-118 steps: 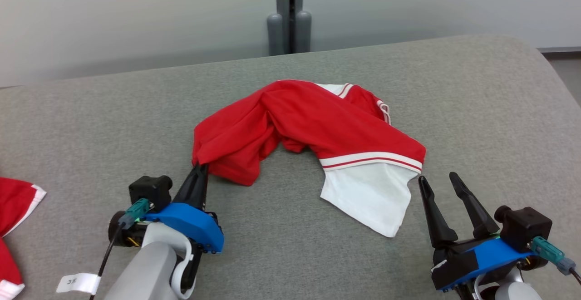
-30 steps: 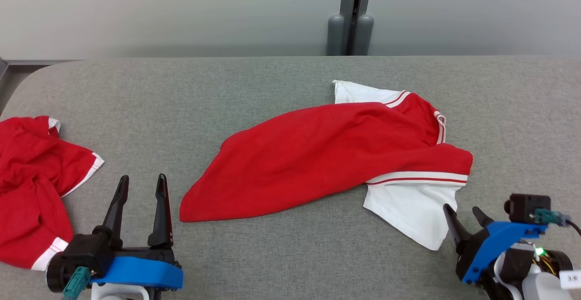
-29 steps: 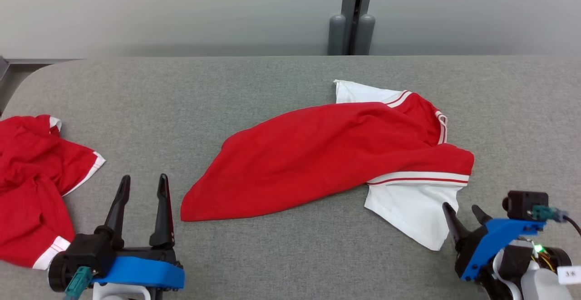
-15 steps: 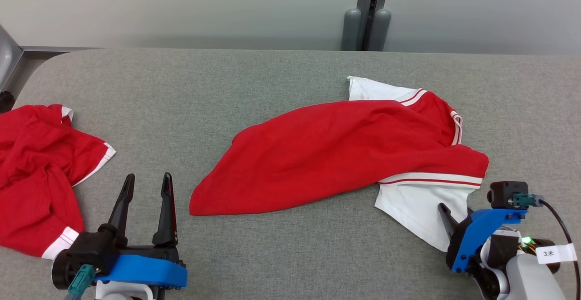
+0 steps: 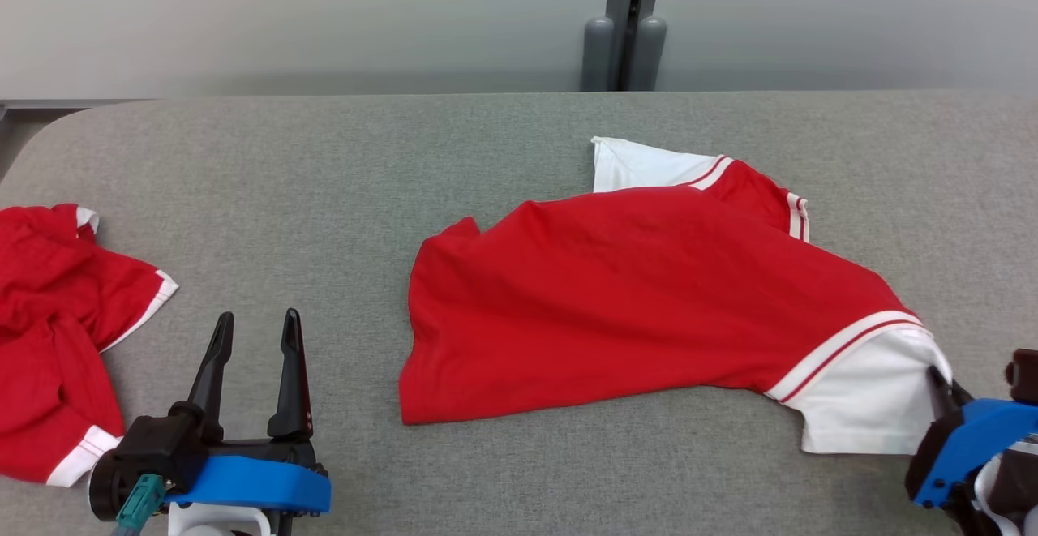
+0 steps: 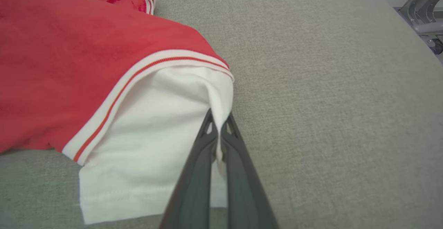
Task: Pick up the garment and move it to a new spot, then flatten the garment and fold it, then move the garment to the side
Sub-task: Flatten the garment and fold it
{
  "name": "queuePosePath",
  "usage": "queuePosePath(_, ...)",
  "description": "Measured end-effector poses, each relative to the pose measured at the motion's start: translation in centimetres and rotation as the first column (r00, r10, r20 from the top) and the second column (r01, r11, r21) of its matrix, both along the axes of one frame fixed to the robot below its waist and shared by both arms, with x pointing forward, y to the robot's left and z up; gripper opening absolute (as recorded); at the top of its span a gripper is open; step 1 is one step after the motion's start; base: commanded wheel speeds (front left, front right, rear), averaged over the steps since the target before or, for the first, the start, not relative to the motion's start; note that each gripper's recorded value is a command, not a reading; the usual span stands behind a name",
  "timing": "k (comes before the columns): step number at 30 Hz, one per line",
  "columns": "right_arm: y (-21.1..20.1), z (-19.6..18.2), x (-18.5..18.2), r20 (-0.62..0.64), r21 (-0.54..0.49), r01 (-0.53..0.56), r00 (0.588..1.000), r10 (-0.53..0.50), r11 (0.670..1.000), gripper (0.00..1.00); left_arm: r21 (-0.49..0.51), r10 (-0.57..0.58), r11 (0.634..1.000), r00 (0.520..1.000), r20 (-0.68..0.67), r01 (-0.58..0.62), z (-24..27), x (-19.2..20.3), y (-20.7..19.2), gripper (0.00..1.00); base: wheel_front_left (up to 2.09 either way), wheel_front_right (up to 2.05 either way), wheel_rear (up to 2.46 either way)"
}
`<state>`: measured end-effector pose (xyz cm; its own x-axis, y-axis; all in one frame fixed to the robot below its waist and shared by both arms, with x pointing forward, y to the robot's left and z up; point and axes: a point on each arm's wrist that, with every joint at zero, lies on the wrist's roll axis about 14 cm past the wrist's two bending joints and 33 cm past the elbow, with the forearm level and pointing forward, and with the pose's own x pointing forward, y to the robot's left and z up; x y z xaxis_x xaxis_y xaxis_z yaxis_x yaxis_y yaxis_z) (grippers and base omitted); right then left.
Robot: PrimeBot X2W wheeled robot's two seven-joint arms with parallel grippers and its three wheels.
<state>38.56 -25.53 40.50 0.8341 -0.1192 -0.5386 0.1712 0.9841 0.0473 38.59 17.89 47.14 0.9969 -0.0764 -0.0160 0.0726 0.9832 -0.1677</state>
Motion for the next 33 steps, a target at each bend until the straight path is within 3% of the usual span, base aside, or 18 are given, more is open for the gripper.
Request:
queuePosePath(7,-2.5,1.4,-1.4,0.016,-0.061,0.059,0.998,-0.058,0.996,0.00,0.002,-0.021,1.000,1.000,-0.005,0.021,-0.2,0.4,-0.7,1.00,0.00,0.00,0.00)
queuePosePath(8,-2.6,1.8,-1.3,0.035,-0.064,0.063,0.998,-0.061,0.996,0.46,0.002,-0.022,1.000,1.000,-0.005,0.022,-0.2,0.5,-0.8,1.00,0.00,0.00,0.00)
queuePosePath(9,-2.8,2.1,-1.2,0.053,-0.064,0.070,0.996,-0.067,0.995,1.00,0.001,-0.023,1.000,1.000,-0.004,0.023,-0.2,0.5,-0.8,1.00,0.00,0.00,0.00)
queuePosePath(12,-2.4,2.6,-1.2,0.089,-0.063,0.067,0.994,-0.061,0.996,1.00,0.002,-0.023,1.000,1.000,-0.004,0.023,-0.2,0.4,-0.8,1.00,0.00,0.00,0.00)
queuePosePath(15,-1.6,4.6,-0.5,0.201,-0.063,0.051,0.979,-0.037,0.997,1.00,0.003,-0.025,1.000,1.000,0.000,0.025,0.0,0.3,-0.9,1.00,0.00,0.00,0.00)
queuePosePath(23,1.9,9.3,-0.3,0.481,-0.062,-0.030,0.875,0.056,0.998,1.00,0.002,-0.031,1.000,1.000,0.006,0.031,0.3,-0.3,-1.0,1.00,0.00,0.00,0.00)
queuePosePath(28,4.3,10.4,-1.4,0.547,-0.063,-0.091,0.830,0.110,0.994,1.00,0.001,-0.034,0.999,0.999,0.008,0.034,0.4,-0.9,-1.2,1.00,0.00,0.00,0.00)
queuePosePath(33,5.3,10.4,-2.0,0.551,-0.049,-0.118,0.825,0.126,0.992,1.00,-0.001,-0.040,0.999,0.999,-0.005,0.040,0.0,-1.2,-1.4,1.00,0.00,0.00,0.00)
